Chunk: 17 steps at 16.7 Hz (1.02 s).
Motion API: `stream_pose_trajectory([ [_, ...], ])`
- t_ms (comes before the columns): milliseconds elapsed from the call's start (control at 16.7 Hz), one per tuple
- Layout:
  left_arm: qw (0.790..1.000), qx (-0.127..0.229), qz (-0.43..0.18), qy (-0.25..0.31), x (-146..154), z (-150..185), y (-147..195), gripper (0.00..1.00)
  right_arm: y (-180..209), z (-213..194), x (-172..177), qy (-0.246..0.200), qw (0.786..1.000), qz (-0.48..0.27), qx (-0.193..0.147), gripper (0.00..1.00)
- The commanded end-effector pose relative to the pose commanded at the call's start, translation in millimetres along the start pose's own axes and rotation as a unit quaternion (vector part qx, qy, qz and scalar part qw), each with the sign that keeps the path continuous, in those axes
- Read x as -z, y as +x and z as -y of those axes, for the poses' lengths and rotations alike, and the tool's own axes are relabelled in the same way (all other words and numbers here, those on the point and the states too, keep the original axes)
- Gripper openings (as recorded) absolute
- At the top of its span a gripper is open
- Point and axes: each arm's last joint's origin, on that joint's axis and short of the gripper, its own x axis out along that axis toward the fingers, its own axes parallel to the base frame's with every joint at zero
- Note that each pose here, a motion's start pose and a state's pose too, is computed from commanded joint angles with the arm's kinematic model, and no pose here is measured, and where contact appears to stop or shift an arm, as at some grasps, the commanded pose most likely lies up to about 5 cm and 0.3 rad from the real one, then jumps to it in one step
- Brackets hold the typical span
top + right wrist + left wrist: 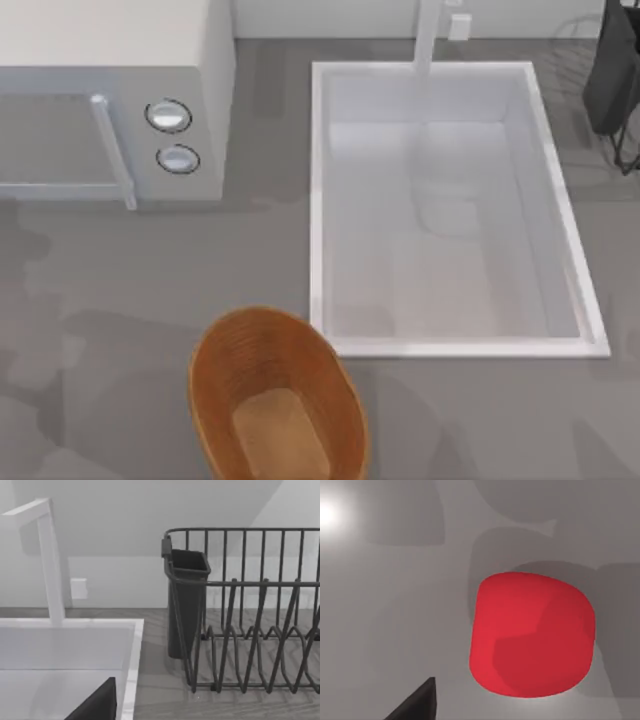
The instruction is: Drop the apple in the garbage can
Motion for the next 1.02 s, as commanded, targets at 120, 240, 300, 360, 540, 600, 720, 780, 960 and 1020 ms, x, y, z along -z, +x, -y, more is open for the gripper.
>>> stream_pose_trajectory([
  [120, 0.999, 0.019, -0.034, 0.007, -9.4, -11.2, 9.6, 1.00, 0.0, 0.0, 0.0, 0.000, 1.000, 0.000, 0.000, 1.00],
  [240, 0.998, 0.029, -0.052, 0.011, -14.9, -18.1, 14.8, 1.00, 0.0, 0.0, 0.0, 0.000, 1.000, 0.000, 0.000, 1.00],
  [300, 0.998, 0.031, -0.055, 0.012, -16.0, -19.7, 15.7, 1.00, 0.0, 0.0, 0.0, 0.000, 1.000, 0.000, 0.000, 1.00],
  [360, 0.998, 0.032, -0.056, 0.012, -16.3, -20.0, 15.8, 1.00, 0.0, 0.0, 0.0, 0.000, 1.000, 0.000, 0.000, 1.00],
  [540, 0.998, 0.032, -0.056, 0.012, -16.3, -20.0, 15.8, 1.00, 0.0, 0.0, 0.0, 0.000, 1.000, 0.000, 0.000, 1.00],
  [600, 0.998, 0.031, -0.055, 0.014, -16.6, -18.4, 15.6, 1.00, 0.0, 0.0, 0.0, 0.000, 1.000, 0.000, 0.000, 1.00],
  [720, 0.998, 0.032, -0.056, 0.012, -15.8, -18.4, 20.9, 1.00, 0.0, 0.0, 0.0, 0.000, 1.000, 0.000, 0.000, 1.00],
  [780, 0.998, 0.033, -0.057, 0.012, -15.3, -18.4, 27.4, 1.00, 0.0, 0.0, 0.0, 0.000, 1.000, 0.000, 0.000, 1.00],
  [960, 0.998, 0.030, -0.052, 0.012, -14.1, -18.3, 56.1, 1.00, 0.0, 0.0, 0.0, 0.000, 1.000, 0.000, 0.000, 1.00],
  [1020, 0.998, 0.029, -0.051, 0.012, -12.9, -17.8, 65.9, 1.00, 0.0, 0.0, 0.0, 0.000, 1.000, 0.000, 0.000, 1.00],
])
